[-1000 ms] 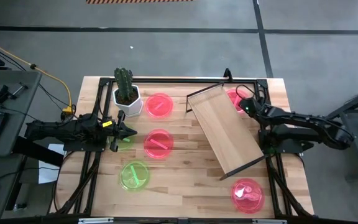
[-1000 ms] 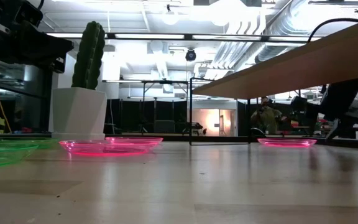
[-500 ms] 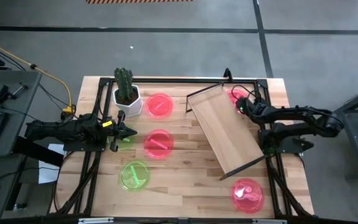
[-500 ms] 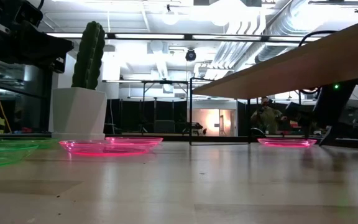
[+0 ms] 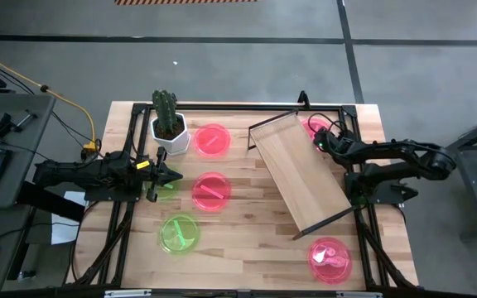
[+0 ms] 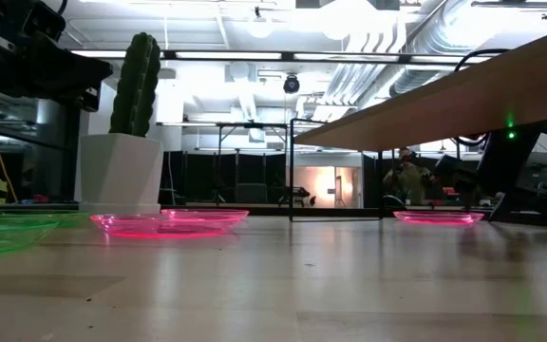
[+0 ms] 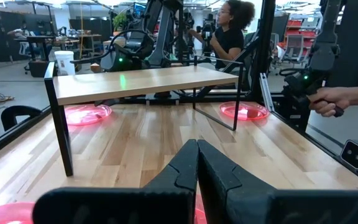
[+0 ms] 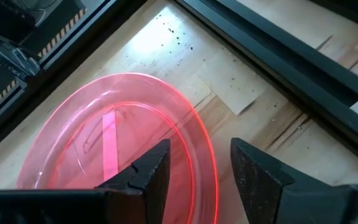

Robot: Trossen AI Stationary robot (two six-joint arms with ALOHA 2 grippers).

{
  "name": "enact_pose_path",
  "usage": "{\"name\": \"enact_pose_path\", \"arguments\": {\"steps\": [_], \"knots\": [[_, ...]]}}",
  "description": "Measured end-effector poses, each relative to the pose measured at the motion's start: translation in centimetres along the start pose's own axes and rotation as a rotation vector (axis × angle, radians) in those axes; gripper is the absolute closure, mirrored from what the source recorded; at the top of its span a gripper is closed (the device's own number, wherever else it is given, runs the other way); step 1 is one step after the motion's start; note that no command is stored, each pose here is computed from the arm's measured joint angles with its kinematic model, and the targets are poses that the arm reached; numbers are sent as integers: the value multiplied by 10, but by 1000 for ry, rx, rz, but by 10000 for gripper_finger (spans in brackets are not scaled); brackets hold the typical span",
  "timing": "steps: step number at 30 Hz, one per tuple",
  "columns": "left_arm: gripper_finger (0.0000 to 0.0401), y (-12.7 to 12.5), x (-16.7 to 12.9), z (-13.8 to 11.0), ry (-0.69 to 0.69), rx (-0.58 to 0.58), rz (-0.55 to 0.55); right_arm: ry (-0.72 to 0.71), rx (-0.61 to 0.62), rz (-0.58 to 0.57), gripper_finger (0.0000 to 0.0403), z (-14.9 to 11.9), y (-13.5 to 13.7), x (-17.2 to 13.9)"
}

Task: Place and stack plates onto a shelf
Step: Put the pink plate on the shelf

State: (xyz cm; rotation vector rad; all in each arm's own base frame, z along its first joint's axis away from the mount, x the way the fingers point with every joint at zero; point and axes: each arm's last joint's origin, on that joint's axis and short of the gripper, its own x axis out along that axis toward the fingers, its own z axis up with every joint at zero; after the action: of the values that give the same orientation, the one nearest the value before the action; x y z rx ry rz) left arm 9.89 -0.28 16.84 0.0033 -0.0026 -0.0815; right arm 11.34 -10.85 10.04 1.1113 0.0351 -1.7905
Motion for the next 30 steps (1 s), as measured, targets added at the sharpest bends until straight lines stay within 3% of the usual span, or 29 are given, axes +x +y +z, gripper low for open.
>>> {"name": "enact_pose_path", "arguments": {"steps": [10, 19, 30], "knots": [[401, 0, 0, 0, 0, 0, 0, -40, -52, -54, 272, -7, 9, 11], [401, 0, 0, 0, -1, 0, 0, -69, -66, -81, 395, -10, 11, 15], [401, 0, 0, 0, 0, 0, 0, -68, -72, -59, 402, -12, 12, 12]]}}
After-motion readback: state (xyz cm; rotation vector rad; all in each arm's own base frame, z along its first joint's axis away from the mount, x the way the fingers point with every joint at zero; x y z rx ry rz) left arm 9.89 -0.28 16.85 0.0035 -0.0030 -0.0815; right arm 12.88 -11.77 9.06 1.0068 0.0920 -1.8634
